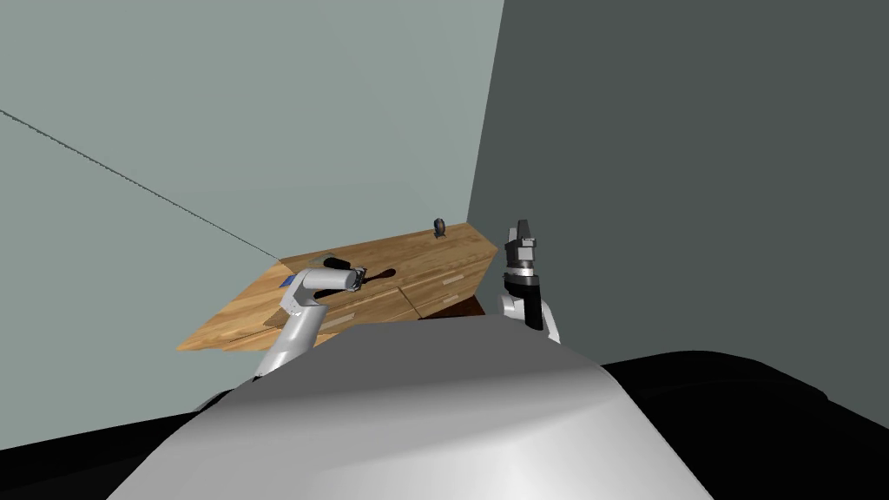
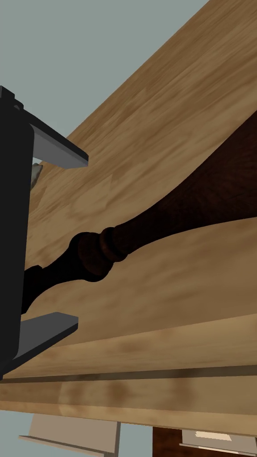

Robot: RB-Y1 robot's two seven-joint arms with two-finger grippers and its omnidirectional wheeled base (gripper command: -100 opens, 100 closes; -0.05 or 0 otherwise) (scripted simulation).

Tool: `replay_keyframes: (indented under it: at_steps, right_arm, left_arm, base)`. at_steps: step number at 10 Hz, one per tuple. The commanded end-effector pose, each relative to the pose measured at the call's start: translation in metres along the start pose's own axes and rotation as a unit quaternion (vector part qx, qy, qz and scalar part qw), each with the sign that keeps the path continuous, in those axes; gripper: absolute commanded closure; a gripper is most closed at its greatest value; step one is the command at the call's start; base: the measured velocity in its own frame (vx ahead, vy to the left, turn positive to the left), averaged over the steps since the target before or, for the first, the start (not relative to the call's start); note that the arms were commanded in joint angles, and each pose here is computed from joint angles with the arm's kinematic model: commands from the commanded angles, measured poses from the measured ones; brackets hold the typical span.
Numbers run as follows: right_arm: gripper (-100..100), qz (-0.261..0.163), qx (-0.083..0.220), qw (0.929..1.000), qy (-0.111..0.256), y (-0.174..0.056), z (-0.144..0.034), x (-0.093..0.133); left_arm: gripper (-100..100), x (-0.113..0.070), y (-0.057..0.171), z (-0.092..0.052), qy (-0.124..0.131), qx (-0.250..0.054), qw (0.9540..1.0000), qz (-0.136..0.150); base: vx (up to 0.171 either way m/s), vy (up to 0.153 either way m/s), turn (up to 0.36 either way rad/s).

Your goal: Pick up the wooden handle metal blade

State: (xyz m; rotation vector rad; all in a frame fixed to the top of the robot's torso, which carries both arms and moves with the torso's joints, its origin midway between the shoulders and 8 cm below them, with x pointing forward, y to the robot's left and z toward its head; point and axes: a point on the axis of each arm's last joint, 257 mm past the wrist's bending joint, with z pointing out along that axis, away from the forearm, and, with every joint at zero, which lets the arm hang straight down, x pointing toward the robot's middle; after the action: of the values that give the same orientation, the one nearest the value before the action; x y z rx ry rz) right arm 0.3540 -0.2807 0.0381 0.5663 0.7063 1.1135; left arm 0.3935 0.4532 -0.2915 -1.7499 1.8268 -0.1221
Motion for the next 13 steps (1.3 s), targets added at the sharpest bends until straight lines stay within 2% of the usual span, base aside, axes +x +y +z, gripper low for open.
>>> replay_keyframes:
  at_steps: [1, 2, 3, 7, 8, 9, 11, 12, 13]
  right_arm:
    - [0, 0.000, 0.000, 1.0000, 0.000, 0.000, 0.000, 0.000]
    - [0, 0.000, 0.000, 1.0000, 0.000, 0.000, 0.000, 0.000]
    - [0, 0.000, 0.000, 1.0000, 0.000, 0.000, 0.000, 0.000]
    - [0, 0.000, 0.000, 1.0000, 0.000, 0.000, 0.000, 0.000]
    - [0, 0.000, 0.000, 1.0000, 0.000, 0.000, 0.000, 0.000]
    - [0, 0.000, 0.000, 1.0000, 0.000, 0.000, 0.000, 0.000]
    - [0, 0.000, 0.000, 1.0000, 0.000, 0.000, 0.000, 0.000]
    - [0, 0.000, 0.000, 1.0000, 0.000, 0.000, 0.000, 0.000]
    - [0, 0.000, 0.000, 1.0000, 0.000, 0.000, 0.000, 0.000]
  left_arm:
    - [-100, 0.000, 0.001, 0.007, -0.001, 0.001, 1.0000, -0.001]
    - [-100, 0.000, 0.001, 0.004, 0.000, 0.000, 1.0000, 0.000]
    - [100, 0.000, 0.000, 0.004, -0.001, 0.001, 1.0000, 0.000]
    - [100, 0.000, 0.000, 0.004, 0.000, 0.001, 1.0000, -0.001]
    - [0, 0.000, 0.000, 0.004, 0.000, 0.001, 1.0000, -0.001]
    - [100, -0.001, -0.001, -0.003, 0.000, 0.001, 1.0000, 0.000]
    - [100, -0.001, -0.002, -0.012, 0.001, 0.001, 1.0000, 0.002]
    - [100, -0.001, -0.002, -0.009, 0.001, 0.002, 1.0000, 0.001]
    - [0, -0.001, -0.001, -0.009, 0.001, 0.001, 1.0000, 0.001]
  base:
    - [0.010, 0.012, -0.011]
    - [0.005, 0.005, -0.003]
    - [0.000, 0.000, 0.000]
    - [0.000, 0.000, 0.000]
    - [0.000, 0.000, 0.000]
    - [-0.006, -0.011, 0.024]
    - [-0.012, -0.017, 0.021]
    - [-0.006, -0.007, 0.003]
    - [0.000, 0.000, 0.000]
